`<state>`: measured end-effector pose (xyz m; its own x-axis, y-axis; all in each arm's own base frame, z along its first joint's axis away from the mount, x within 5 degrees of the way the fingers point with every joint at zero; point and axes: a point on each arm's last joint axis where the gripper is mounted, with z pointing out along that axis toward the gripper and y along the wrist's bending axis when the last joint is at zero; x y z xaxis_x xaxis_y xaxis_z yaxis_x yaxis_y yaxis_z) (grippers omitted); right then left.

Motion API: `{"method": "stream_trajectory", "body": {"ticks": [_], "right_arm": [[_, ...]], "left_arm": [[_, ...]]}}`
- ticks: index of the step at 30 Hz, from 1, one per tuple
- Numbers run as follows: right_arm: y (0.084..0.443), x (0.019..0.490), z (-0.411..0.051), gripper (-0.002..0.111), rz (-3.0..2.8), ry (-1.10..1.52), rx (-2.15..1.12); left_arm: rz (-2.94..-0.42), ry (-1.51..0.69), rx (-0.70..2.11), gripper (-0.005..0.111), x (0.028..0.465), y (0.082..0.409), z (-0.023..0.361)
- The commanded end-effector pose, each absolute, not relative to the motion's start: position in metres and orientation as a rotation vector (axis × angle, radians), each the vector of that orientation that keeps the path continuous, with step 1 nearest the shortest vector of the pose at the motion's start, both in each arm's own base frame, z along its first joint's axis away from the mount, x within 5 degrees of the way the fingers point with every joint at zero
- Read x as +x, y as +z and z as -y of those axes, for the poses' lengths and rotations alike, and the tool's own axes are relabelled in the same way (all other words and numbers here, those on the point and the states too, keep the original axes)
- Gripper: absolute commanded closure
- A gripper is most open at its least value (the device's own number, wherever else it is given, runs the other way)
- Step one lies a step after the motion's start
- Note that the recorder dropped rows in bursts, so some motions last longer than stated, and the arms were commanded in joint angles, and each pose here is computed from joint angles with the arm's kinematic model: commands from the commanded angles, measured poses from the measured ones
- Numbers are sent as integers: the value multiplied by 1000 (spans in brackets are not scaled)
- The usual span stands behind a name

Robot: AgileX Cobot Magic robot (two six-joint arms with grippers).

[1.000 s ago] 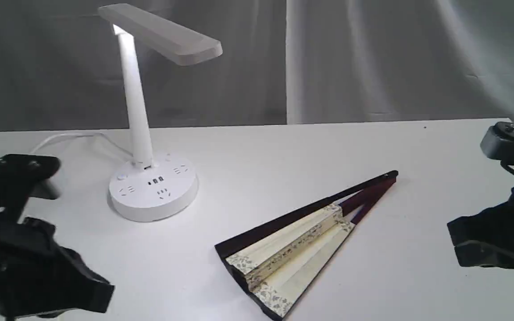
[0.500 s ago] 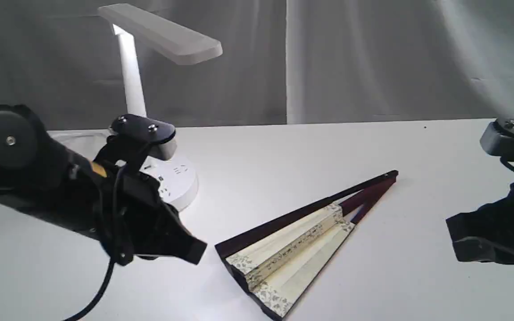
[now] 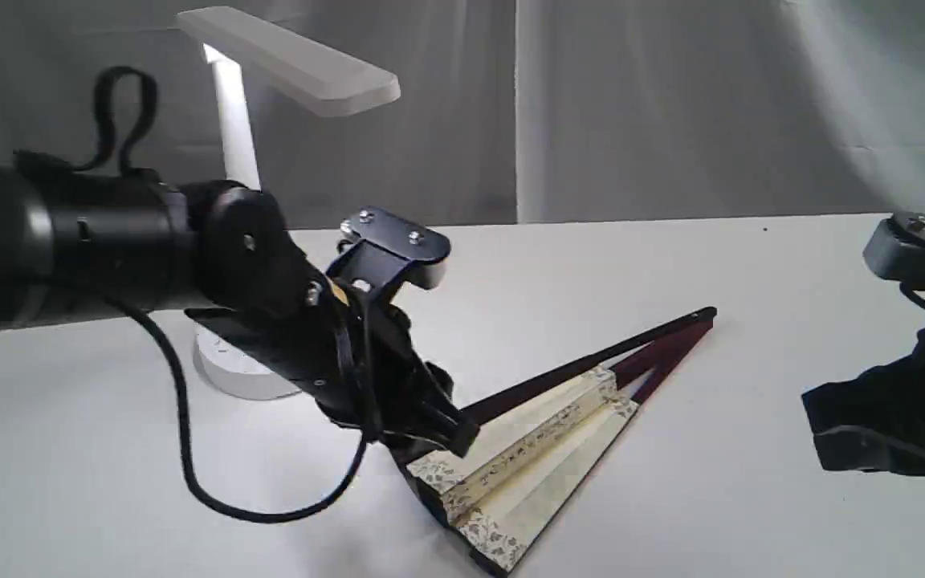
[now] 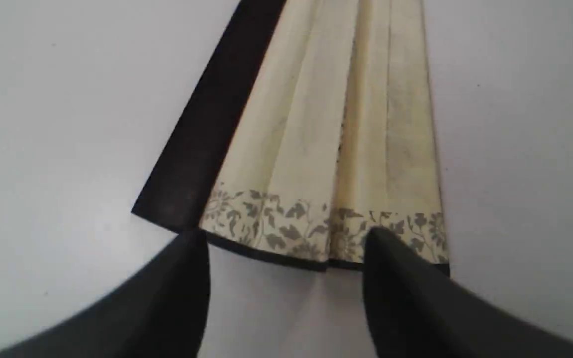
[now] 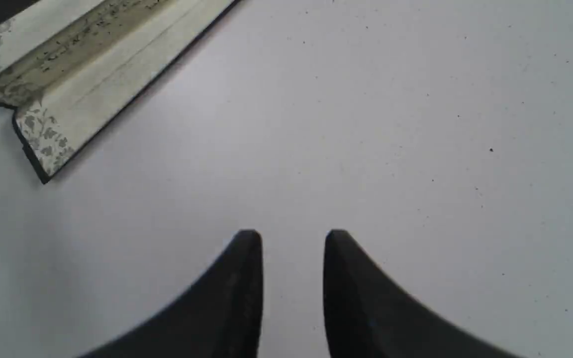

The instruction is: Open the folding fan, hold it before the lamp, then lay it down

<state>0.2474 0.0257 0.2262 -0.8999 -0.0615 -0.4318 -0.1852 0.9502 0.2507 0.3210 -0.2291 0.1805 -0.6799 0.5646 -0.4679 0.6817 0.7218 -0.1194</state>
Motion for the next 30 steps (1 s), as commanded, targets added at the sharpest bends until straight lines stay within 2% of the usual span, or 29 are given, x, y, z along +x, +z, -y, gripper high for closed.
{"method": "stream_trajectory", "body": {"ticks": [1,5,10,21,26,30], "right_arm": [[228,249,-26,86,-2660,399,-177],[228,249,-26,86,-2660,399,-177],[228,249,-27,86,-2657,413,-165],[229,249,-27,86,-2650,409,-197],[229,249,-27,86,-2647,406,-205],[229,249,-27,86,-2647,406,-205]], "left_arm": [[-2506,-351,991,58,325,173,246],[-2576,-389,893,58,337,164,258],[-2642,-396,921,58,347,156,267],[-2553,-391,888,57,359,140,279],[-2582,-383,895,51,359,128,280],[-2600,-379,897,50,359,119,280]]}}
